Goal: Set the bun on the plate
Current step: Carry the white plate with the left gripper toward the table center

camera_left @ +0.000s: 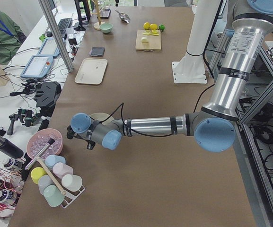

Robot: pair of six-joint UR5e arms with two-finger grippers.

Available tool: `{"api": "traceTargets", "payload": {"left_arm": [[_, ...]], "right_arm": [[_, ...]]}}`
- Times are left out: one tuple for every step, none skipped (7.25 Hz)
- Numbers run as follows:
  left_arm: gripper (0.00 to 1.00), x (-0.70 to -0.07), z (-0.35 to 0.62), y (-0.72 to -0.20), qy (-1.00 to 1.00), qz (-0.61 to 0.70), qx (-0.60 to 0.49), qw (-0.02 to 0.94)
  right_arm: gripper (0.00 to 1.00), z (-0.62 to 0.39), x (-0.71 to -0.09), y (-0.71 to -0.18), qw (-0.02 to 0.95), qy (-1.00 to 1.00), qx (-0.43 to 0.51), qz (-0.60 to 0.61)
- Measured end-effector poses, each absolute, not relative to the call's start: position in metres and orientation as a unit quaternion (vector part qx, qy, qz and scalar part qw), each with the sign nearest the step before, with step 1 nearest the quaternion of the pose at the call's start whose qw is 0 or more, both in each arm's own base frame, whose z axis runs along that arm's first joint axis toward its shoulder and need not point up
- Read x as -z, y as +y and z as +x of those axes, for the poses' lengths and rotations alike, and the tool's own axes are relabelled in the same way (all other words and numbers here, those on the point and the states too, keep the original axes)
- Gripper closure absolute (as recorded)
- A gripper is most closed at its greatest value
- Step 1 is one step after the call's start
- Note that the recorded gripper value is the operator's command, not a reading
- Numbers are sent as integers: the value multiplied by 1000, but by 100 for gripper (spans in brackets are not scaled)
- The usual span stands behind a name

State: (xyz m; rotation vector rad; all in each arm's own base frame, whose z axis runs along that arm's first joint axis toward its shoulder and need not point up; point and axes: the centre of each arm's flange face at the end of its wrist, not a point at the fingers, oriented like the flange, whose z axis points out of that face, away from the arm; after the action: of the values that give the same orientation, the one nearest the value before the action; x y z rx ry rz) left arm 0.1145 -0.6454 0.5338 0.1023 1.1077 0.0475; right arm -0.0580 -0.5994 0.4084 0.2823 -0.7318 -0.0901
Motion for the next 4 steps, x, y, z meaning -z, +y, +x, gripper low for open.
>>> {"api": "traceTargets", "payload": {"left_arm": [[100, -477, 158, -654, 537, 38, -6, 843], [100, -430, 203, -657, 542, 36, 8, 840], [100, -389, 253, -654, 546, 37, 21, 837], [100, -353, 300, -645, 552, 38, 35, 832]], "right_arm": [[0, -61, -409, -601, 923, -357, 45, 136], [0, -62, -410, -601, 923, -357, 46, 135], [0, -62, -410, -601, 923, -357, 46, 134], [0, -62, -410, -601, 923, -357, 46, 134]]}}
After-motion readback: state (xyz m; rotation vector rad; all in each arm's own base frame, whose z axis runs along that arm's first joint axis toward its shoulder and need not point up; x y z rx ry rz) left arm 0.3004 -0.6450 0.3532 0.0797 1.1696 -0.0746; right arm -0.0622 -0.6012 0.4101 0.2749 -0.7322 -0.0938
